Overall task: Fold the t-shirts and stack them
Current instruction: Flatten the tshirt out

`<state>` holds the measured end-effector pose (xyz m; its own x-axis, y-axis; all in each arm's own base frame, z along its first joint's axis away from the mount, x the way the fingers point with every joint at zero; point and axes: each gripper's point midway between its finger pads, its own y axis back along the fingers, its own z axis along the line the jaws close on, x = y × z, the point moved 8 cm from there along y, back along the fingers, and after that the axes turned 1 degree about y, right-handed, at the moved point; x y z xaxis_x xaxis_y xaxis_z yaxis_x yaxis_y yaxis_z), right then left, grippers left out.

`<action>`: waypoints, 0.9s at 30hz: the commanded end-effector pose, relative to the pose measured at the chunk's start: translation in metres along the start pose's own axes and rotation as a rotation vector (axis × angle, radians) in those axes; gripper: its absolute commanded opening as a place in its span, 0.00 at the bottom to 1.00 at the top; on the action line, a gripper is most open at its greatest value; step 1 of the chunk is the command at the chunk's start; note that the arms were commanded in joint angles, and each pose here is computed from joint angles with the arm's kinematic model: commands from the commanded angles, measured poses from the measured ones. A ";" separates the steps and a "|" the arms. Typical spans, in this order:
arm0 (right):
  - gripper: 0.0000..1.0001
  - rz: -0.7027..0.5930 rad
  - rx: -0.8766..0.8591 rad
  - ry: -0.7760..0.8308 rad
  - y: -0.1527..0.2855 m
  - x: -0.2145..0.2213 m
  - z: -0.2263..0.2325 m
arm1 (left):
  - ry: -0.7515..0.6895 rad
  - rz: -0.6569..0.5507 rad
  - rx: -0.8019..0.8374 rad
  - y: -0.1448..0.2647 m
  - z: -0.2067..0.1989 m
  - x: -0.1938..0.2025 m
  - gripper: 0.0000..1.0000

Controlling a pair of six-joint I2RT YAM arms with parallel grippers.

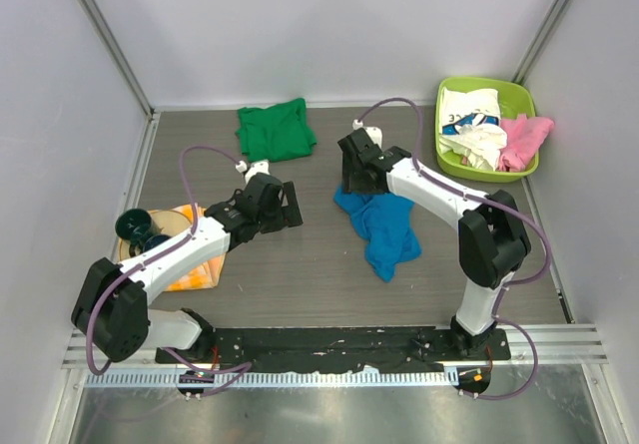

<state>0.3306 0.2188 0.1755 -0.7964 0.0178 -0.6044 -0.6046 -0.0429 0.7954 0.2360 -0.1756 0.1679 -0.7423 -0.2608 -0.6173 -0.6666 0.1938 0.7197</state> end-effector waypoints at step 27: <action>0.58 0.015 0.055 0.090 -0.010 0.053 0.034 | 0.009 -0.057 0.025 0.002 -0.001 -0.007 1.00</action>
<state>0.2770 0.2430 0.1298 -0.8370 -0.1172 -0.5345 -0.5396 0.0141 0.8418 0.2353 -0.1751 0.1635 -0.7401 -0.2624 -0.6191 -0.6691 0.1961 0.7168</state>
